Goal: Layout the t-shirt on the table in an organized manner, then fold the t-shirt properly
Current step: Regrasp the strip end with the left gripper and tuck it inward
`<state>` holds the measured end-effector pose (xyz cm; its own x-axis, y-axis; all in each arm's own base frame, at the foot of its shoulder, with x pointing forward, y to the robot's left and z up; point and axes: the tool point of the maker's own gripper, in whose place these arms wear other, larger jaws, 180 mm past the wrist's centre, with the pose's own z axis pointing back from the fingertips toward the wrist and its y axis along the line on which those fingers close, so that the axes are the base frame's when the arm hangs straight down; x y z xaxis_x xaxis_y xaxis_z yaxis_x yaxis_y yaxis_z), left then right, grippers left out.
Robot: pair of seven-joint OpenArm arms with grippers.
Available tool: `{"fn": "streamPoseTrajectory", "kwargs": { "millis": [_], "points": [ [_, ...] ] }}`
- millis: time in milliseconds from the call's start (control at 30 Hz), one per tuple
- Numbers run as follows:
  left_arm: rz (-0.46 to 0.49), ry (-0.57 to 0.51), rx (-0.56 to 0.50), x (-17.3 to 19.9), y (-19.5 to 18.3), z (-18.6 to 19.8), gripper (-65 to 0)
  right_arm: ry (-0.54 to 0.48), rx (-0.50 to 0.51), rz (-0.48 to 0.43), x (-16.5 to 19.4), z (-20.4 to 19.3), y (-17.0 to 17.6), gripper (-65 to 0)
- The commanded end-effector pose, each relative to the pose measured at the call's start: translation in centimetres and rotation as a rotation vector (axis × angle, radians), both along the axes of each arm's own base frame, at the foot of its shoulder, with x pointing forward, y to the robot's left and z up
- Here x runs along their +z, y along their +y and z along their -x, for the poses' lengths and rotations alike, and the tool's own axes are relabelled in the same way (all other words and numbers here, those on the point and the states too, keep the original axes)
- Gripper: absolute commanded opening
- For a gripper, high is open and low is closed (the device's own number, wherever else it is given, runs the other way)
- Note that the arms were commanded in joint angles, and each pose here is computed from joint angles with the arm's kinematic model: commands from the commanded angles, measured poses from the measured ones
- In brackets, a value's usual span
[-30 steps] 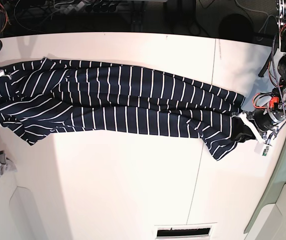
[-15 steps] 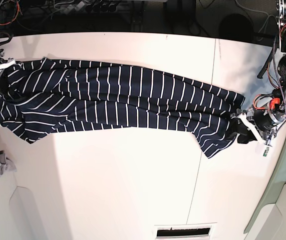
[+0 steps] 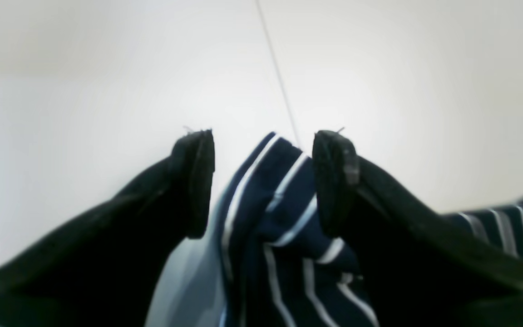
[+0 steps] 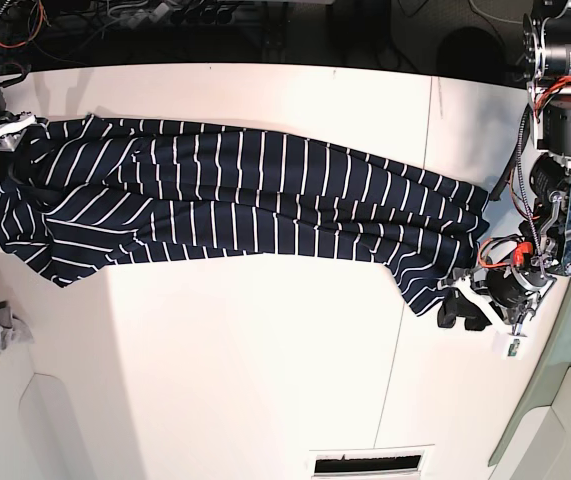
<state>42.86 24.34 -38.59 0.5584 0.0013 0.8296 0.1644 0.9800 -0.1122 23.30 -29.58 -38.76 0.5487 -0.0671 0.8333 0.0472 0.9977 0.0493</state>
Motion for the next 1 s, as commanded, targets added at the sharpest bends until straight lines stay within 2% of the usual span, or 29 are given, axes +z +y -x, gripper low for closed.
{"fn": "streamPoseTrajectory", "kwargs": {
  "millis": [0, 167, 500, 733, 967],
  "points": [
    [0.001, -0.061, 0.029, 1.8, 1.2, -1.6, -28.4, -0.033, -0.005, 0.005, 1.0, -0.4, -0.4, -40.6],
    [-0.011, 0.006, 0.115, -1.1, 3.2, -2.2, -28.4, 0.002, -0.002, 0.003, 0.4, -0.1, -0.4, -40.6],
    [-0.016, 0.053, 0.098, -2.7, 2.0, -2.1, -28.4, 0.012, -0.007, -0.021, 0.2, 0.2, -0.2, -40.6],
    [-0.066, 0.094, -0.016, -4.5, -2.6, -1.8, -28.4, 0.019, -0.007, -0.021, 0.1, 0.3, -0.2, -40.6],
    [-0.143, 0.12, -0.061, -5.4, -3.5, -1.5, -29.6, 0.022, -0.007, -0.021, 0.1, 0.4, -0.2, -40.6]
  ]
}}
